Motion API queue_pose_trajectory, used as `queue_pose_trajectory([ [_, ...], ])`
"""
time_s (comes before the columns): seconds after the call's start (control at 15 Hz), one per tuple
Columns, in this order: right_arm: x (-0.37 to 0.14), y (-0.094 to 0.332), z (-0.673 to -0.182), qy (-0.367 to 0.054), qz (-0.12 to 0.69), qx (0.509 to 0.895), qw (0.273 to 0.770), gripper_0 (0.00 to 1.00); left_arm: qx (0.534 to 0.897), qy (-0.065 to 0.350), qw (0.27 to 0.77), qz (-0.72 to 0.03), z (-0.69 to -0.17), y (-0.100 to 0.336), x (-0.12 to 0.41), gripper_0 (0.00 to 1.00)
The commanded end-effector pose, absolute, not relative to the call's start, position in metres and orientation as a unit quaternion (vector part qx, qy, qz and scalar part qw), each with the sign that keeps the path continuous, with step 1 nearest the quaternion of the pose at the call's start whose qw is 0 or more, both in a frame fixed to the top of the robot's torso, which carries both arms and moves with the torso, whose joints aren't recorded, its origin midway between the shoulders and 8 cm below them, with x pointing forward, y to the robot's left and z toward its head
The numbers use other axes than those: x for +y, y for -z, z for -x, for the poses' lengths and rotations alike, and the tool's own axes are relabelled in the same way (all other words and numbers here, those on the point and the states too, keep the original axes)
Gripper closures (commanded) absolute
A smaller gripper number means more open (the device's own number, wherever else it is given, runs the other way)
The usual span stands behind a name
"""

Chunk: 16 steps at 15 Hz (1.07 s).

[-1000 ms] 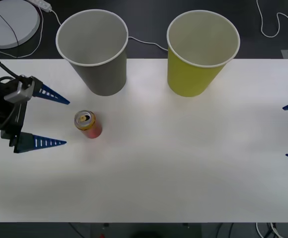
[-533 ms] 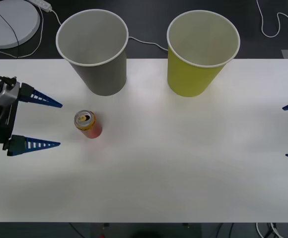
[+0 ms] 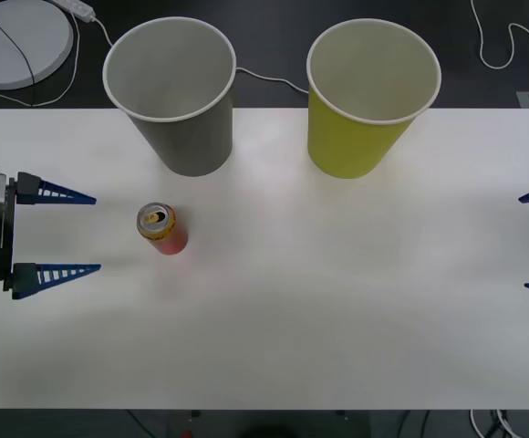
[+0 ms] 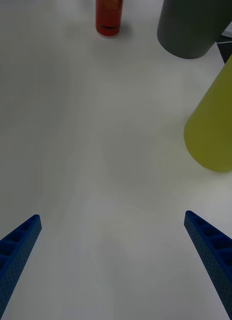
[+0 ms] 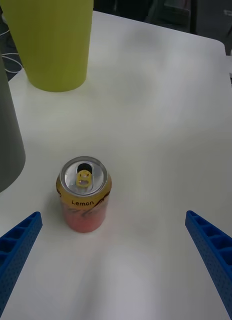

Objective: Put the can into the green bin and the plastic bottle into the gray bin

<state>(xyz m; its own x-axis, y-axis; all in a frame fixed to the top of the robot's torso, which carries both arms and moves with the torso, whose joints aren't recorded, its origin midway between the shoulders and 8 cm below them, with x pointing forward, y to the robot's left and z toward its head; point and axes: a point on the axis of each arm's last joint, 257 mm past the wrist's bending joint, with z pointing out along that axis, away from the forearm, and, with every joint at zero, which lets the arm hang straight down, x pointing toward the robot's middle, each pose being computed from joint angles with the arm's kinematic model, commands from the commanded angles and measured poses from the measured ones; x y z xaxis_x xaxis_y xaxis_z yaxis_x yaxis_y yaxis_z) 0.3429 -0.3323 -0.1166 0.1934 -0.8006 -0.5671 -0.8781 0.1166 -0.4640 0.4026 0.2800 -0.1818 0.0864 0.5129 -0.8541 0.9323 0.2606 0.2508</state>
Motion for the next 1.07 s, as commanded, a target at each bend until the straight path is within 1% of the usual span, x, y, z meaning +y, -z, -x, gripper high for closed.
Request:
queue_pose_trajectory([
  [0.07, -0.332, 0.117, -0.343, -0.049, 0.663, 0.633, 0.397, 0.00, 0.634, 0.221, 0.490, -0.555, -0.404, 0.202, 0.284, 0.00],
  [0.4, -0.332, 0.117, -0.343, -0.049, 0.663, 0.633, 0.397, 0.00, 0.628, 0.207, 0.526, -0.536, -0.413, 0.228, 0.295, 0.00],
  [0.73, -0.332, 0.117, -0.343, -0.049, 0.663, 0.633, 0.397, 0.00, 0.630, 0.216, 0.552, -0.501, -0.417, 0.249, 0.289, 0.00],
  [1.07, -0.332, 0.117, -0.343, -0.049, 0.663, 0.633, 0.397, 0.00, 0.623, 0.200, 0.582, -0.483, -0.425, 0.269, 0.288, 0.00],
])
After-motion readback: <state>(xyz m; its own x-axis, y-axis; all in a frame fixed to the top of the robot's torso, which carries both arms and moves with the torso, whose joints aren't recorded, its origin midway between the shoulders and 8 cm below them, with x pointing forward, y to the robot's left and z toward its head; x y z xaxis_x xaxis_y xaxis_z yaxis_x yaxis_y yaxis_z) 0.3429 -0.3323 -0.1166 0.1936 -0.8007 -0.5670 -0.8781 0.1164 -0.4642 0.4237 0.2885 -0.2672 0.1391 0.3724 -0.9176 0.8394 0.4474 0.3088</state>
